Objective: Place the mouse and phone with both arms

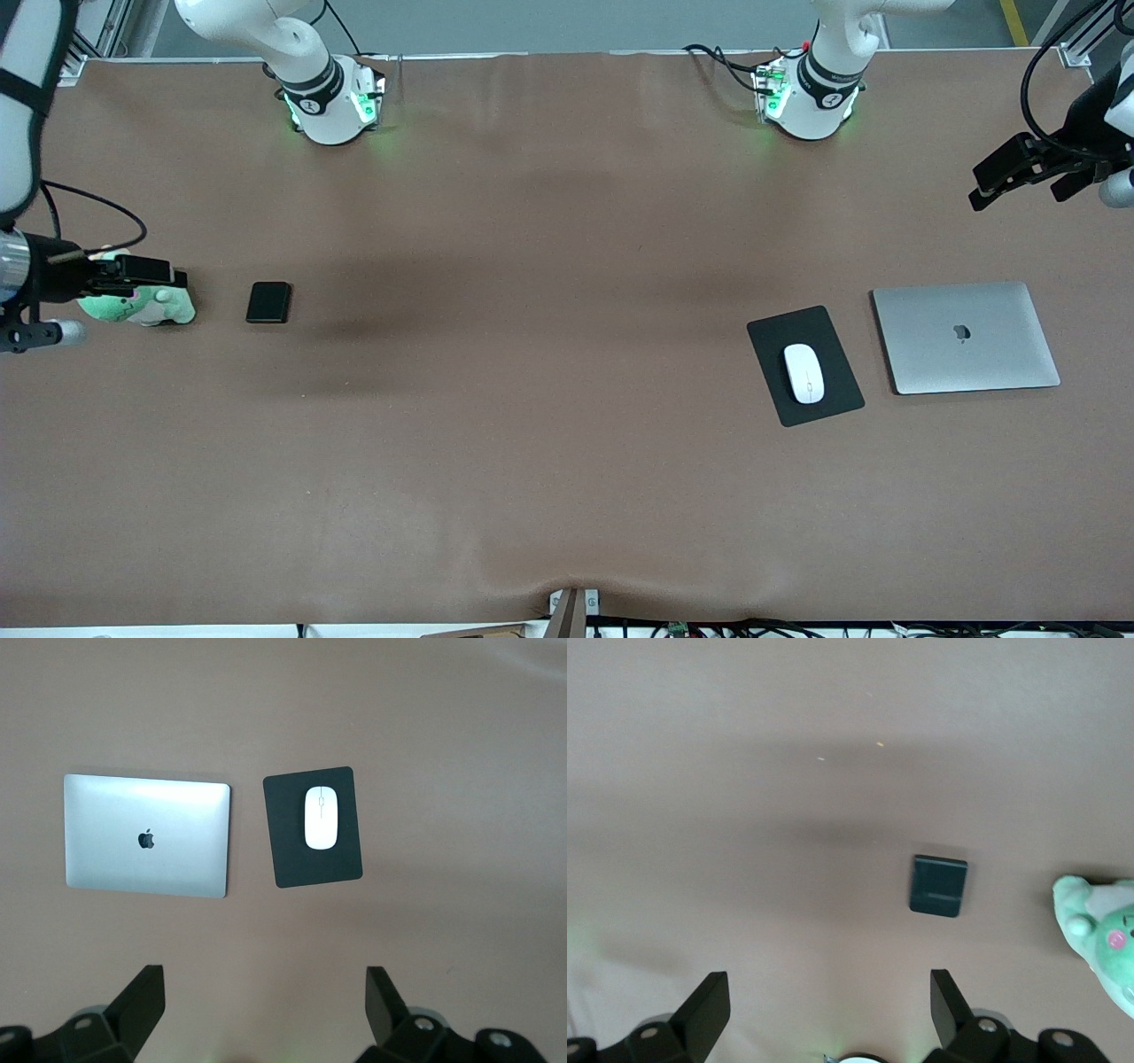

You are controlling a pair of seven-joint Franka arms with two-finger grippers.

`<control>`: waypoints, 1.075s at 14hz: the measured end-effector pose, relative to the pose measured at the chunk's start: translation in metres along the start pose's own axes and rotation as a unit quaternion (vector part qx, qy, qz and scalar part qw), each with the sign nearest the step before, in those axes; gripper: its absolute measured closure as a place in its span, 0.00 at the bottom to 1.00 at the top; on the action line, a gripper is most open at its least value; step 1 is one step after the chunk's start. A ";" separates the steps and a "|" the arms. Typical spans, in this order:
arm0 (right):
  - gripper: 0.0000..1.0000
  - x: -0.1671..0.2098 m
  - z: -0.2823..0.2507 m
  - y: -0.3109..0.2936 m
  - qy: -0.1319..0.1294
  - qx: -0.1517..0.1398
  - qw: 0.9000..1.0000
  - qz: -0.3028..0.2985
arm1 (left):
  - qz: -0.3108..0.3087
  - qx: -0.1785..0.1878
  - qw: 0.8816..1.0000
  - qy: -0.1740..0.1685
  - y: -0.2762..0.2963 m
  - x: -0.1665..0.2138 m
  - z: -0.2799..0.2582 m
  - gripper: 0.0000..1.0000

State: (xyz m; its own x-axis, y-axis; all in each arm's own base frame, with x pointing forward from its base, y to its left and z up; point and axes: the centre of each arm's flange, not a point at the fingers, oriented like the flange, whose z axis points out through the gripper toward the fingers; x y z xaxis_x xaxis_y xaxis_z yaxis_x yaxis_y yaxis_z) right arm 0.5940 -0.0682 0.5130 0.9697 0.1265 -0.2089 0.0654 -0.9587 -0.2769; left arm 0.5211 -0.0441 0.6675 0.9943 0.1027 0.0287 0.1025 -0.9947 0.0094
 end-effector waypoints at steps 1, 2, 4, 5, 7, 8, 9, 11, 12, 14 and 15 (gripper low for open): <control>0.00 -0.001 -0.012 -0.004 0.003 -0.004 1.000 -0.012 | 0.000 0.000 1.000 0.000 -0.001 0.000 0.000 0.00; 0.00 -0.002 -0.022 -0.008 0.004 -0.017 1.000 -0.023 | -0.001 0.000 1.000 0.000 -0.001 -0.001 -0.001 0.00; 0.00 0.003 -0.035 -0.025 0.004 -0.052 0.997 -0.049 | -0.001 0.000 1.000 -0.001 -0.001 -0.002 -0.002 0.00; 0.00 0.007 -0.042 -0.038 0.008 -0.067 0.996 -0.065 | -0.001 0.000 1.000 -0.001 -0.001 -0.002 -0.002 0.00; 0.00 0.006 -0.060 -0.060 0.022 -0.080 0.992 -0.090 | 0.000 0.000 1.000 -0.001 -0.001 -0.003 -0.003 0.00; 0.00 0.000 -0.069 -0.065 0.028 -0.078 0.992 -0.091 | 0.000 0.000 1.000 -0.001 -0.001 -0.003 -0.003 0.00; 0.00 -0.008 -0.077 -0.064 0.031 -0.072 0.994 -0.079 | 0.000 0.000 1.000 -0.001 -0.001 -0.004 -0.004 0.00; 0.00 -0.025 -0.092 -0.067 0.037 -0.062 0.997 -0.036 | 0.000 0.000 1.000 0.000 -0.001 -0.004 -0.005 0.00; 0.00 -0.034 -0.099 -0.072 0.039 -0.059 0.997 -0.013 | 0.000 0.000 1.000 0.000 -0.001 -0.004 -0.005 0.00; 0.00 -0.048 -0.108 -0.084 0.043 -0.054 0.997 0.021 | 0.001 0.000 1.000 0.000 -0.001 -0.005 -0.005 0.00; 0.00 -0.054 -0.111 -0.090 0.045 -0.052 0.997 0.033 | 0.002 0.000 1.000 0.000 0.000 -0.005 -0.005 0.00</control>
State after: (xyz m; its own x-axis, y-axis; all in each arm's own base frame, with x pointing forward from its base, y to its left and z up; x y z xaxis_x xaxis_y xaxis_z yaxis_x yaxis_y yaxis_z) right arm 0.5616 -0.0167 0.6534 0.9896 0.0441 -0.1372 0.0211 -0.9861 -0.1648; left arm 0.5161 -0.0449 0.6725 0.9947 0.0987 0.0290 0.0985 -0.9951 0.0096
